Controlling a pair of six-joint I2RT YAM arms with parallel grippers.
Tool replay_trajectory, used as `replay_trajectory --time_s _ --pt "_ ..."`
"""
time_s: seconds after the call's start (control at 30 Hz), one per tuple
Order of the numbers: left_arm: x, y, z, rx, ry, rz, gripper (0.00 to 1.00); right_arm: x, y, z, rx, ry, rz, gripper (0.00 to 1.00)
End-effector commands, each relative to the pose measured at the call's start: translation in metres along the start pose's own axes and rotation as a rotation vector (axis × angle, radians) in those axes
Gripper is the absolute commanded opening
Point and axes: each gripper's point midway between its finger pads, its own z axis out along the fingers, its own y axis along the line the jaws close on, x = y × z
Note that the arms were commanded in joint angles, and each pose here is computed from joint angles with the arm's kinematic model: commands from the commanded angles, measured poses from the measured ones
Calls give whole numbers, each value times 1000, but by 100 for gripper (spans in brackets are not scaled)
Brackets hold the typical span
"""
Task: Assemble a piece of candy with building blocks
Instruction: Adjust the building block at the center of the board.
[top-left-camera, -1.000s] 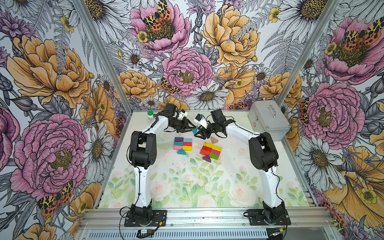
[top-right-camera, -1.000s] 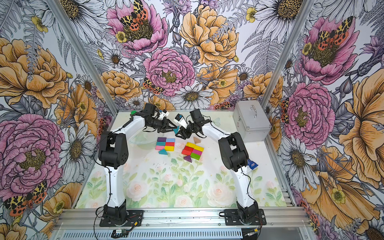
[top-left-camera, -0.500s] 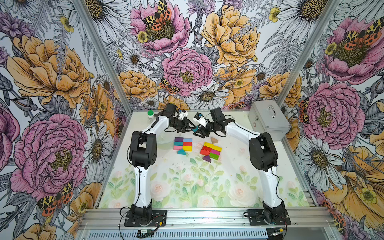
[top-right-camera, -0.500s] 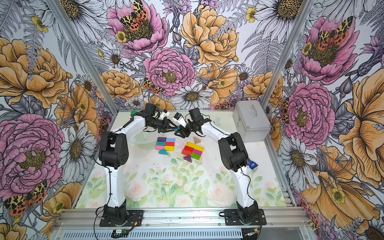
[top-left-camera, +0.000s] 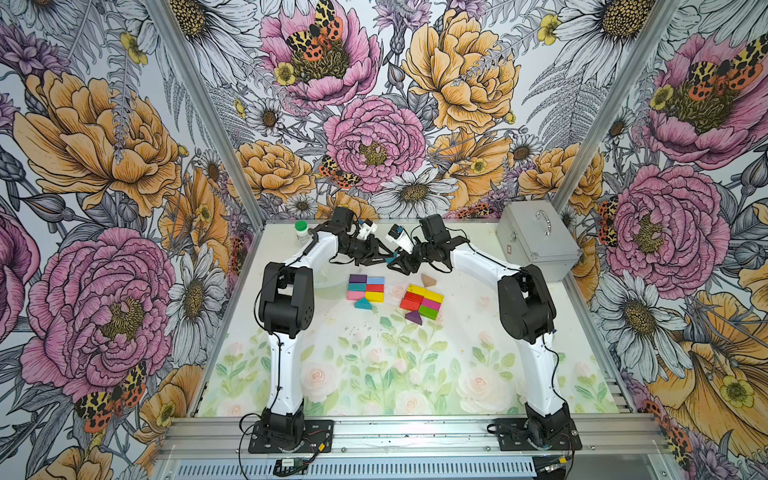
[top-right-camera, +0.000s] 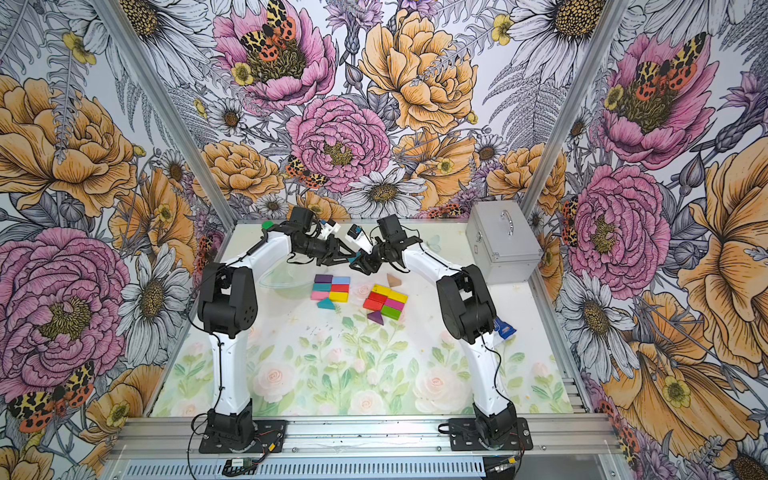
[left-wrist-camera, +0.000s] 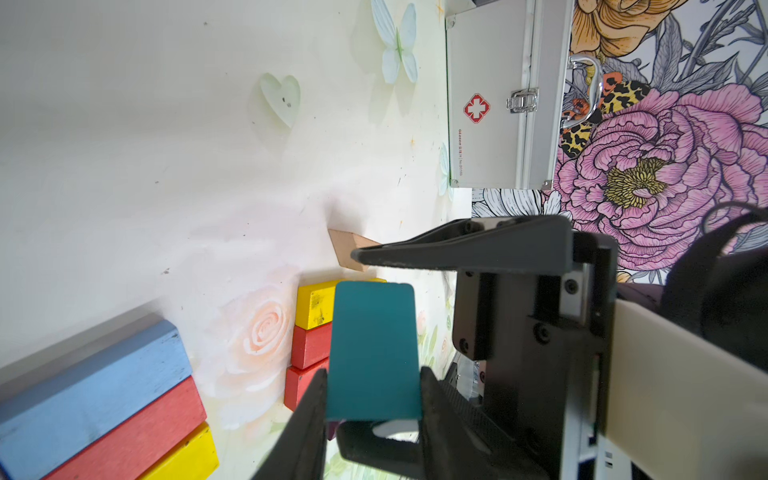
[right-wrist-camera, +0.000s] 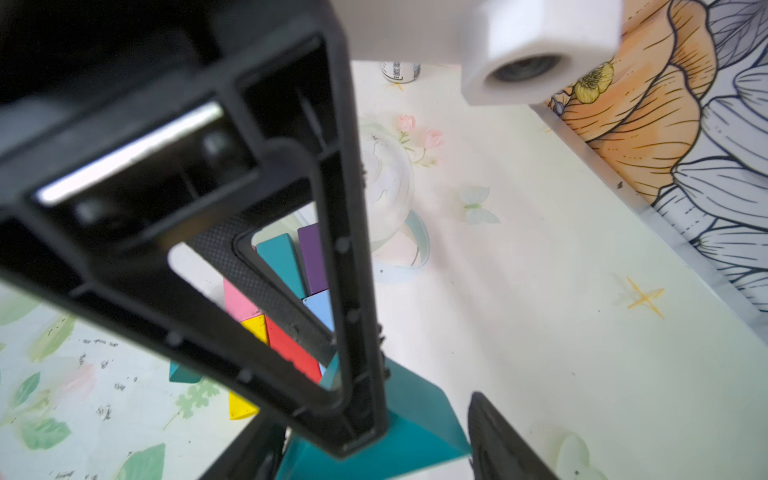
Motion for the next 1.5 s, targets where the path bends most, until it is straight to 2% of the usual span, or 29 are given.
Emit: replay_trajectory --time_s 0.0,0.4,0.5,0.63,0.8,1.1,1.3,1.47 --pt "6 -11 1 38 19 24 27 -29 1 -15 19 -58 -68 69" --pt "7 -9 3 39 25 20 26 -30 10 -17 -7 -65 -98 50" --pt "7 -9 3 41 25 20 26 -29 10 -18 -7 -64 -100 50" --pt "7 -10 1 44 24 20 25 -28 8 -18 8 -56 -103 60" --pt "7 -10 1 44 23 20 25 -28 7 -20 13 -56 -111 59" --pt "7 -9 1 46 25 17 24 -29 11 -21 -5 -63 -121 28" --pt "7 -10 2 47 27 18 25 -32 14 -21 -23 -75 -112 19" --pt "5 -12 1 48 22 19 29 -32 14 -21 -27 -78 -98 13"
